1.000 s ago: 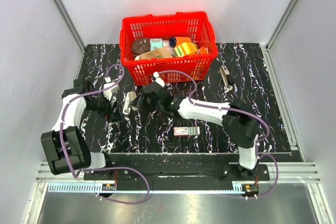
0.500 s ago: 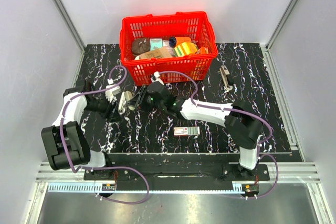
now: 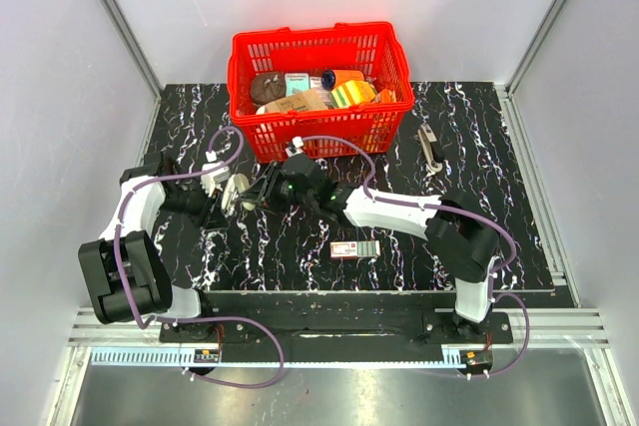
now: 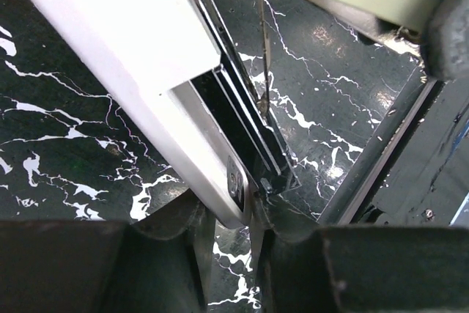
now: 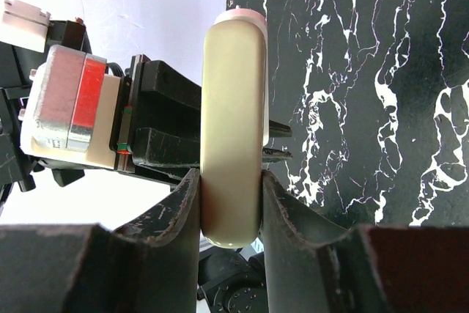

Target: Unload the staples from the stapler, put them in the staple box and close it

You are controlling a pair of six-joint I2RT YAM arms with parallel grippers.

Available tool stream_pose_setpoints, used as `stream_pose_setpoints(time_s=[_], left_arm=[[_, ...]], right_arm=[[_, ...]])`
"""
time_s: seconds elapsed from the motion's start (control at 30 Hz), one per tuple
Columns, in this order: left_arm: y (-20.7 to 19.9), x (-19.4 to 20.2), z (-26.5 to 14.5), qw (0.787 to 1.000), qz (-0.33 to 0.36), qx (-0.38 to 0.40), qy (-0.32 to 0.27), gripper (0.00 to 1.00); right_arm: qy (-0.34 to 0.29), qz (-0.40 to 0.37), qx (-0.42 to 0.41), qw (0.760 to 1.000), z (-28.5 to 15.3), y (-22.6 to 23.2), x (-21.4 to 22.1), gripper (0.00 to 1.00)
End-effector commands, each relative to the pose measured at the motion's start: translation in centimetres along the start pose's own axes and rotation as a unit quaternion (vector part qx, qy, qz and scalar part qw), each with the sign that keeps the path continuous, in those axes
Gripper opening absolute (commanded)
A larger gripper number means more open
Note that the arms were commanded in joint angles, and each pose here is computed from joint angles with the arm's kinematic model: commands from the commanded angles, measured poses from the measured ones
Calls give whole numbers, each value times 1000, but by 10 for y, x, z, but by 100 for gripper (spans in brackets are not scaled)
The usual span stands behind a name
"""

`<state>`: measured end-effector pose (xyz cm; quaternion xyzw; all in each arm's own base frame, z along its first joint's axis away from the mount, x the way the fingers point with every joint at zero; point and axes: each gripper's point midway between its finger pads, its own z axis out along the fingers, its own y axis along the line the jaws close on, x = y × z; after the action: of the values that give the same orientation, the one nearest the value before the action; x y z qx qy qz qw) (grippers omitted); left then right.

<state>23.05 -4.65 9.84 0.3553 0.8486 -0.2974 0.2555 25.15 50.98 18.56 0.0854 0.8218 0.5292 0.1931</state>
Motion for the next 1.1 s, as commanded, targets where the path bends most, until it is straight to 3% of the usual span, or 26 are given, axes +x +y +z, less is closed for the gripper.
stream_pose_setpoints(time_s=[0.0,0.23,0.37,0.57,0.77,1.07], left_arm=[[5,-10,-4,998,55,-13,-15,24],[17,-9,-8,996,78,-50,-5,15],[28,-11,-12,992,92,-81,-4,3],[53,-9,-16,979,137,-151,17,0],[71,-8,-16,948,225,-218,56,0],[79,-23,-13,898,327,-289,60,0]], right_arm=[[37,-4,-34,999,-4,11,15,0],[72,-36,3,997,-5,-24,29,0],[84,-76,15,993,-11,-35,34,0],[105,-150,43,982,-24,-52,37,0],[130,-181,67,972,-32,-69,44,0],[140,-236,77,958,-40,-77,41,0]])
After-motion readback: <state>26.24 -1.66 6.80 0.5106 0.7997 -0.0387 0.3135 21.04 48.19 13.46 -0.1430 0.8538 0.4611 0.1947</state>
